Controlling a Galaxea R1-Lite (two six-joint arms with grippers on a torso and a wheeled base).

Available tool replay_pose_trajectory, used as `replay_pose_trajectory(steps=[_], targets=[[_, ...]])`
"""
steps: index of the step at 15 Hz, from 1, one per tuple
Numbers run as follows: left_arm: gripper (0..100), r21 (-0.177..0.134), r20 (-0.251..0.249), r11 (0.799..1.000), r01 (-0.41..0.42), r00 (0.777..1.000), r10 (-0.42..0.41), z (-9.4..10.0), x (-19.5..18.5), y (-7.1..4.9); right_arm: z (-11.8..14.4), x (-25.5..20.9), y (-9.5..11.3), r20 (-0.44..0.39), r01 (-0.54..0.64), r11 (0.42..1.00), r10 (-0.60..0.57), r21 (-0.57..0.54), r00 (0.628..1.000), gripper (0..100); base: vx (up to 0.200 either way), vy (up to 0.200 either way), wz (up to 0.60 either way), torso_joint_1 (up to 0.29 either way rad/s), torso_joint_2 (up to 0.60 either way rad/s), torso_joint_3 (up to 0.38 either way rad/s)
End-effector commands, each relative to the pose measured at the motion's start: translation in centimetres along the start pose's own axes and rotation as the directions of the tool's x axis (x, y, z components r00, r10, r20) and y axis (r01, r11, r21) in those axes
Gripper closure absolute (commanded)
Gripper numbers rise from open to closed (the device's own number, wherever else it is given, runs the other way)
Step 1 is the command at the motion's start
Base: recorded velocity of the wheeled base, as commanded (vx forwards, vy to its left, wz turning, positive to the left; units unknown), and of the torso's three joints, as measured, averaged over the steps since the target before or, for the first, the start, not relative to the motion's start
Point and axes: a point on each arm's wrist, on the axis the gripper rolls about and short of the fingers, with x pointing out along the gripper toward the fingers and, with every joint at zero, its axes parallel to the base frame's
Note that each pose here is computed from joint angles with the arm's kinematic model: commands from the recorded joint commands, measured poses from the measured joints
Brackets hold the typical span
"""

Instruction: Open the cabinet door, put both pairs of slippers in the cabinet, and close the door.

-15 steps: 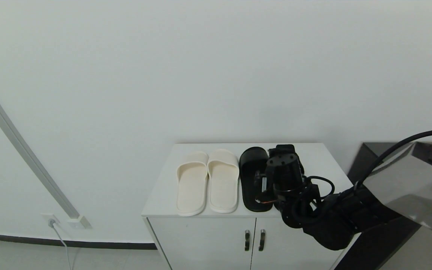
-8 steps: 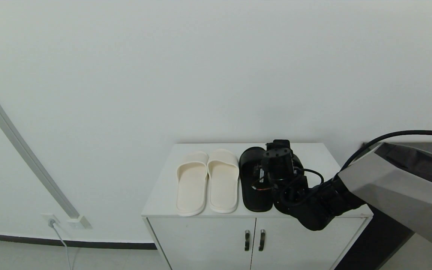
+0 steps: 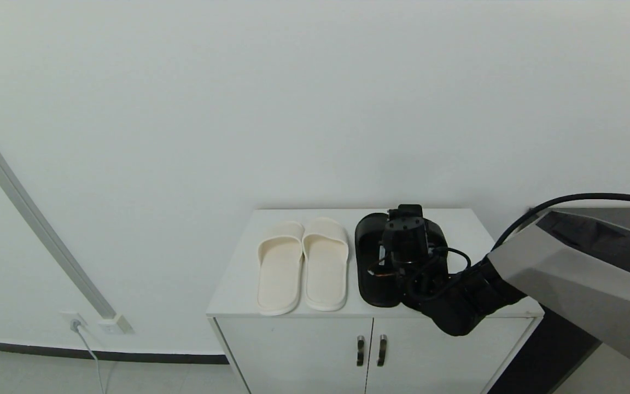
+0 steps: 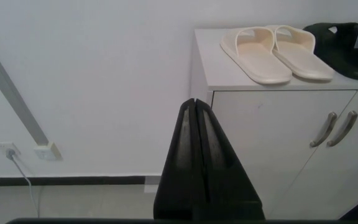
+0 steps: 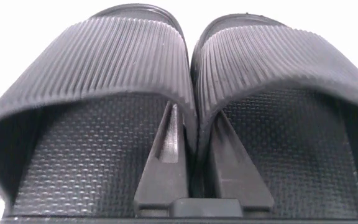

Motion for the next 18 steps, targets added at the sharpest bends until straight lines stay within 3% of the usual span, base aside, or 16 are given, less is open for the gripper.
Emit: replay_pose_trajectory(steps=[1, 2, 4, 6, 8, 9, 11, 13, 18], targets=[[100, 0.000, 0.000, 1.000, -0.002, 1.000, 0.002, 0.0, 0.0, 0.0, 2.6, -1.4, -0.9, 0.034, -0.018, 1.000, 0.017, 0.024, 0.999, 100, 0.000, 0.000, 0.00, 0.000, 0.00, 0.000], [100, 0.000, 0.000, 1.000, -0.002, 1.000, 0.002, 0.0, 0.0, 0.0, 3.2, -2.0, -1.3, 0.039, -0.031, 0.999, 0.031, 0.022, 0.999, 100, 0.000, 0.000, 0.00, 0.000, 0.00, 0.000], [100, -0.002, 0.000, 1.000, -0.002, 1.000, 0.002, 0.0, 0.0, 0.0, 6.2, -7.0, -3.1, 0.051, -0.167, 0.986, 0.167, 0.006, 0.985, 100, 0.000, 0.000, 0.00, 0.000, 0.00, 0.000], [100, -0.002, 0.000, 1.000, -0.004, 1.000, 0.004, 0.0, 0.0, 0.0, 7.3, -12.3, -4.7, 0.036, -0.353, 0.936, 0.353, -0.012, 0.935, 100, 0.000, 0.000, 0.00, 0.000, 0.00, 0.000], [100, -0.002, 0.000, 1.000, -0.004, 1.000, 0.004, 0.0, 0.0, 0.0, 6.8, -16.0, -6.5, -0.008, -0.505, 0.861, 0.505, -0.062, 0.863, 100, 0.000, 0.000, 0.00, 0.000, 0.00, 0.000], [100, -0.002, 0.000, 1.000, -0.001, 1.000, 0.001, 0.0, 0.0, 0.0, 6.5, -18.5, -8.5, -0.036, -0.624, 0.771, 0.625, -0.131, 0.780, 100, 0.000, 0.000, 0.00, 0.000, 0.00, 0.000], [100, 0.000, 0.000, 1.000, 0.002, 1.000, -0.002, 0.0, 0.0, 0.0, 6.9, -20.3, -10.1, -0.020, -0.699, 0.702, 0.703, -0.137, 0.710, 100, 0.000, 0.000, 0.00, 0.000, 0.00, 0.000], [100, 0.000, 0.000, 1.000, 0.001, 1.000, -0.001, 0.0, 0.0, 0.0, 7.2, -21.4, -11.2, -0.024, -0.787, 0.605, 0.791, -0.122, 0.612, 100, 0.000, 0.000, 0.00, 0.000, 0.00, 0.000], [100, 0.000, 0.000, 1.000, 0.002, 1.000, -0.002, 0.0, 0.0, 0.0, 6.2, -21.0, -10.8, -0.074, -0.796, 0.593, 0.795, -0.120, 0.603, 100, 0.000, 0.000, 0.00, 0.000, 0.00, 0.000]])
